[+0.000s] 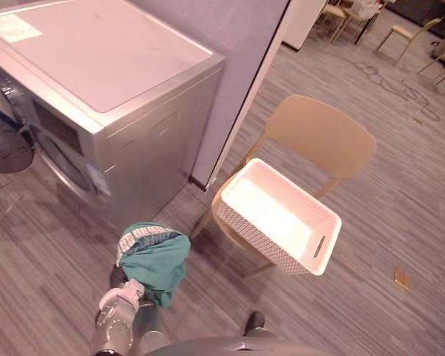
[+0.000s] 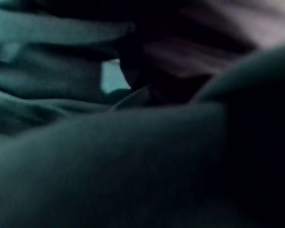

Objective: Pick up the laundry basket with both hands and put the clothes into the washing machine.

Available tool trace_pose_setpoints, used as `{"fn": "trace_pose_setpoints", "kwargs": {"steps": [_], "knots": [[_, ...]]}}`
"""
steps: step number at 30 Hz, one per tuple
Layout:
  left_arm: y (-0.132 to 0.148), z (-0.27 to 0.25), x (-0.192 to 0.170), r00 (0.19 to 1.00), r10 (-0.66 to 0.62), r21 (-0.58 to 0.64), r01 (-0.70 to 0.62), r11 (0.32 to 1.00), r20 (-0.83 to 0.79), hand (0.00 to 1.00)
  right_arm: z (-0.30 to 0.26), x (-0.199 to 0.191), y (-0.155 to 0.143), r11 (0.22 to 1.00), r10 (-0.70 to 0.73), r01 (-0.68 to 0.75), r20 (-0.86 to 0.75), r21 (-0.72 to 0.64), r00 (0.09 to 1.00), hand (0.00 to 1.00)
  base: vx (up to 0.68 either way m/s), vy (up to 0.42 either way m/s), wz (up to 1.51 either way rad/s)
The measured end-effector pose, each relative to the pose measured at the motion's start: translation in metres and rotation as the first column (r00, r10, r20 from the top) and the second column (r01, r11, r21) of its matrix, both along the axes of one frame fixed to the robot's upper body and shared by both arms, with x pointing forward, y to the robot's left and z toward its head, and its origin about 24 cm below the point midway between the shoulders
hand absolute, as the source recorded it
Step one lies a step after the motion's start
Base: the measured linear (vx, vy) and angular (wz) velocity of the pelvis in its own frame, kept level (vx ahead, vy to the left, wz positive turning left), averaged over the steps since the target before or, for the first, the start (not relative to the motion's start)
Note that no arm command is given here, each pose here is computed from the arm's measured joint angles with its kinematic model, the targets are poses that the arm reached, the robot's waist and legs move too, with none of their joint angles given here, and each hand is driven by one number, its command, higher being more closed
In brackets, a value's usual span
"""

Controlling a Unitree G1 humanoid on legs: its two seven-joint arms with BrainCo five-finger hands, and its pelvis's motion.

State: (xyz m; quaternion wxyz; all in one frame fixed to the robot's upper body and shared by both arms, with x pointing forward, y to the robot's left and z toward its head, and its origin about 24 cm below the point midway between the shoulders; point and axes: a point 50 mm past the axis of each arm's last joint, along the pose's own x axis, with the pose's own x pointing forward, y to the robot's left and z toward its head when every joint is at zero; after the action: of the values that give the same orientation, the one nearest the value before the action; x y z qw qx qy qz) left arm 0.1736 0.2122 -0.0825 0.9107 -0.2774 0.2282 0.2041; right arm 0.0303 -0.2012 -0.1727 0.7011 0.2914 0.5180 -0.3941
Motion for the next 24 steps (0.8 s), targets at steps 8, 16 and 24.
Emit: {"fn": "trace_pose_setpoints", "kwargs": {"steps": [8,16,24], "knots": [[-0.009,-0.004,0.019,0.999,-0.046,0.034,0.046,0.998,-0.014,1.00,0.014,0.060,0.008,0.999,0.039,-0.032,0.250,-0.029,0.968,0.00,0.14,-0.067,0.41],[-0.053,-0.023,0.015,0.981,-0.167,-0.043,0.164,0.986,-0.099,1.00,0.029,0.106,0.010,0.996,0.088,-0.074,0.387,-0.049,0.918,0.00,0.11,-0.139,0.46],[-0.061,-0.024,0.004,0.985,-0.139,-0.075,0.132,0.988,-0.101,1.00,0.033,0.101,0.007,0.992,0.120,-0.095,0.403,-0.079,0.907,0.00,-0.07,0.017,0.33]]}}
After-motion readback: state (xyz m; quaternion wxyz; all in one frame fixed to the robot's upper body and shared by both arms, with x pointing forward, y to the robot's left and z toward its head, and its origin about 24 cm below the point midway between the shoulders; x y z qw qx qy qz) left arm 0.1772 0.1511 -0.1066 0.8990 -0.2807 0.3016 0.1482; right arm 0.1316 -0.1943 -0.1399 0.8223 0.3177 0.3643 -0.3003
